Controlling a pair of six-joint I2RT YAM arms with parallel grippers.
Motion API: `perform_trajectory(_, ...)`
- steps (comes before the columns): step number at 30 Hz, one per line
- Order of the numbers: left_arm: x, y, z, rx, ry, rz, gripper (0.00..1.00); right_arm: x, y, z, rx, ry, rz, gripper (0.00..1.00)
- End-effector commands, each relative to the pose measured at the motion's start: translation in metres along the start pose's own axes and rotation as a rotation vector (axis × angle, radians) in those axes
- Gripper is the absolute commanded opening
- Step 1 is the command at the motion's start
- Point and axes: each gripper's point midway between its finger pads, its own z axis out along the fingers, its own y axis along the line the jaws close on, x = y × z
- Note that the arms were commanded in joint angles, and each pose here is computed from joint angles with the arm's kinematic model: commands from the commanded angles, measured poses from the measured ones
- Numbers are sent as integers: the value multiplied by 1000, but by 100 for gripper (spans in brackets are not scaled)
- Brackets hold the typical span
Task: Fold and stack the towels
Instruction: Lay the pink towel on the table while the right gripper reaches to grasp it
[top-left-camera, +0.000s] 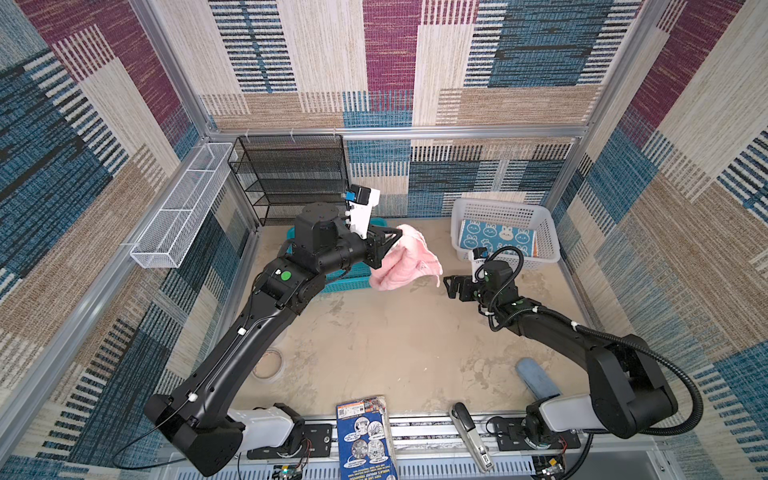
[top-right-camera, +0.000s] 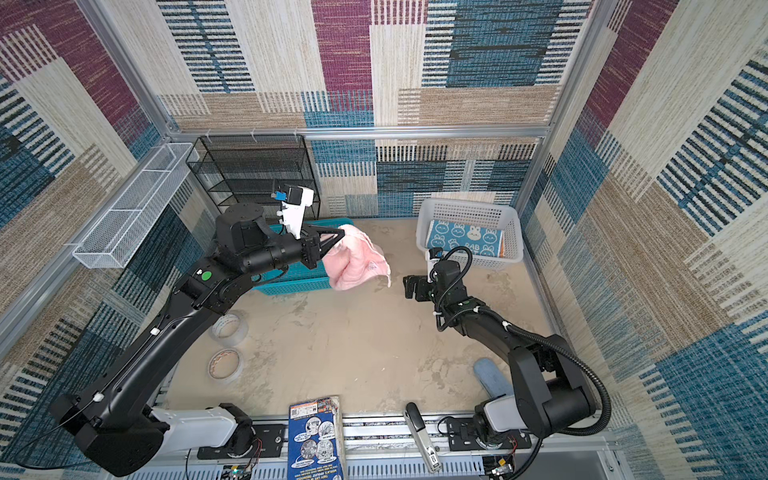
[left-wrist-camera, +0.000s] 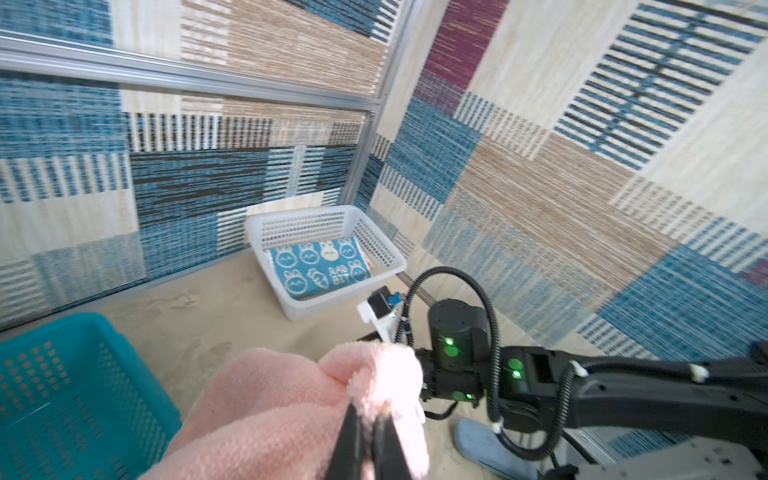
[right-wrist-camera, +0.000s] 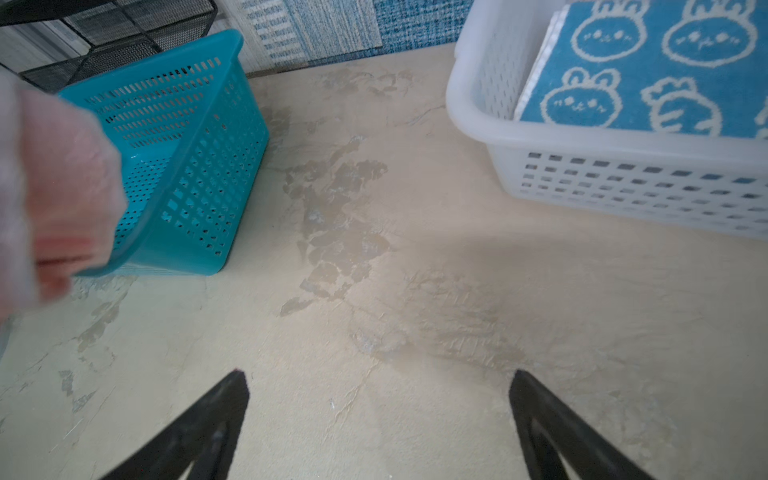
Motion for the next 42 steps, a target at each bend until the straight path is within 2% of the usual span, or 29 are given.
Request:
perform_trajectory(1,-2,-32,5,146,-15,50,0,-19,-15,-7,97,-83,19,100)
perform_trajectory(6,32,-35,40,192,55,-23,0,-31,-43,-30,264,-163,37,100)
perform_trajectory(9,64,-13,63,120,111,-79,0,-34,-49,-42,300,-194,27,100)
perform_trajectory(11,90,12,75,26,142,-120,0,-31,-50,-46,305,-188,16,100)
perform_trajectory(18,168,85,84,-271,244,-170,0,-13,-37,-36,216,-106,-30,100)
perform_trajectory(23,207,117,77,-411,322,-140,0,-7,-21,-30,119,-72,-51,99)
perform_trajectory(28,240,141,68,-526,404,-136,1,0,-3,-26,13,-38,-63,93)
perform_trajectory(29,243,144,65,-543,417,-138,9,1,0,-25,-2,-29,-64,92)
perform_trajectory(31,253,150,59,-584,446,-138,43,8,5,-23,-41,0,-64,90)
perform_trajectory(32,254,151,56,-594,452,-133,53,11,9,-22,-63,11,-64,88)
perform_trajectory(36,252,153,46,-627,476,-98,82,25,20,-18,-145,51,-50,85)
perform_trajectory(37,248,153,44,-631,475,-86,84,28,21,-17,-154,58,-46,85)
perform_trajectory(42,221,142,38,-599,430,-15,84,41,27,-17,-202,90,-39,81)
